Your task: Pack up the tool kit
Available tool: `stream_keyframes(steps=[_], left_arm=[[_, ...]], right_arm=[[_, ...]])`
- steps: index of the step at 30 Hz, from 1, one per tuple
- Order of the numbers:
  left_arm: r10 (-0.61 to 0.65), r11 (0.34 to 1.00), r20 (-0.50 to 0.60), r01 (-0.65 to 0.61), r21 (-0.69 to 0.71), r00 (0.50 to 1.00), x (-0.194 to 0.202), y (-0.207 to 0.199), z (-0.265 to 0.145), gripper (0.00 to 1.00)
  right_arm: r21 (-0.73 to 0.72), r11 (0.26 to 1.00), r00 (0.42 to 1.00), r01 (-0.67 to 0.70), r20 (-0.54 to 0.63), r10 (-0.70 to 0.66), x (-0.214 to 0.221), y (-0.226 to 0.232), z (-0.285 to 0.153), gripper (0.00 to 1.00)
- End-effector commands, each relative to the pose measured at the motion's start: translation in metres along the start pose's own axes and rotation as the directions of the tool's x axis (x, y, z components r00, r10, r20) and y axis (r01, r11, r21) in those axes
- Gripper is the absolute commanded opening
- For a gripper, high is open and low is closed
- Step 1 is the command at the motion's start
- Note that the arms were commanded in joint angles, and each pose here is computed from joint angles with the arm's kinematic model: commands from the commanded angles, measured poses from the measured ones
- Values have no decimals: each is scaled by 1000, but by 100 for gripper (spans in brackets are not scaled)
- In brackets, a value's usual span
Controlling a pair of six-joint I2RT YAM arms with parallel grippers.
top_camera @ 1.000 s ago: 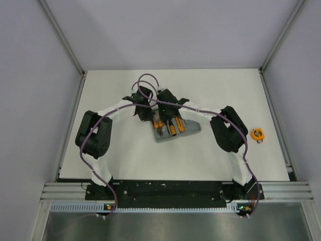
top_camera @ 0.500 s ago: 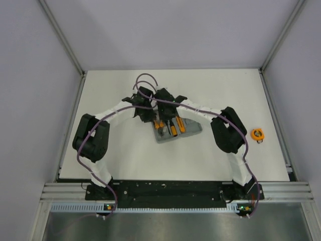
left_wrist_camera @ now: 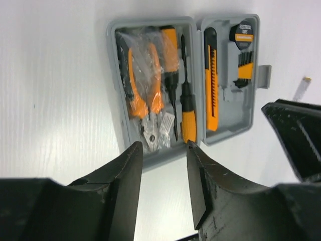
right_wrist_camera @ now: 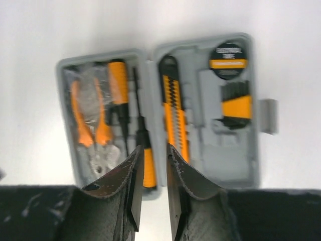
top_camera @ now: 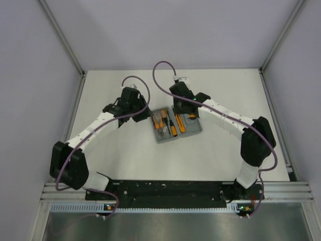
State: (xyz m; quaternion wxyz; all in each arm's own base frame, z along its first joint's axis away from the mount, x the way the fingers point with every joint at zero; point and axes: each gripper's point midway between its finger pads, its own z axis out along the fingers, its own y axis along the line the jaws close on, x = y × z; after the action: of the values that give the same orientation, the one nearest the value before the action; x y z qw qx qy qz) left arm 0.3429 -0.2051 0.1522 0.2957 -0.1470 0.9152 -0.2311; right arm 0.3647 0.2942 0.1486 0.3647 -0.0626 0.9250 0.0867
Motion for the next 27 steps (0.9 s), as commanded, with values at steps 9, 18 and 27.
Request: stream_keyframes(steps=[9,18,27], left_arm=[[56,968,269,-118,220,962,-46,-9,-89,51],[60,953,325,-152,262,944,-59,3,-89,98],[89,958,291,-161,236,953,-54,15,-75,97]], right_arm=[[299,941,975,-160,196,104,-7,-159,-77,57],[390,849,933,-357,190,305,46,-261,-96,87],[396,788,872,-472,80,482,81,-299,-59,67]])
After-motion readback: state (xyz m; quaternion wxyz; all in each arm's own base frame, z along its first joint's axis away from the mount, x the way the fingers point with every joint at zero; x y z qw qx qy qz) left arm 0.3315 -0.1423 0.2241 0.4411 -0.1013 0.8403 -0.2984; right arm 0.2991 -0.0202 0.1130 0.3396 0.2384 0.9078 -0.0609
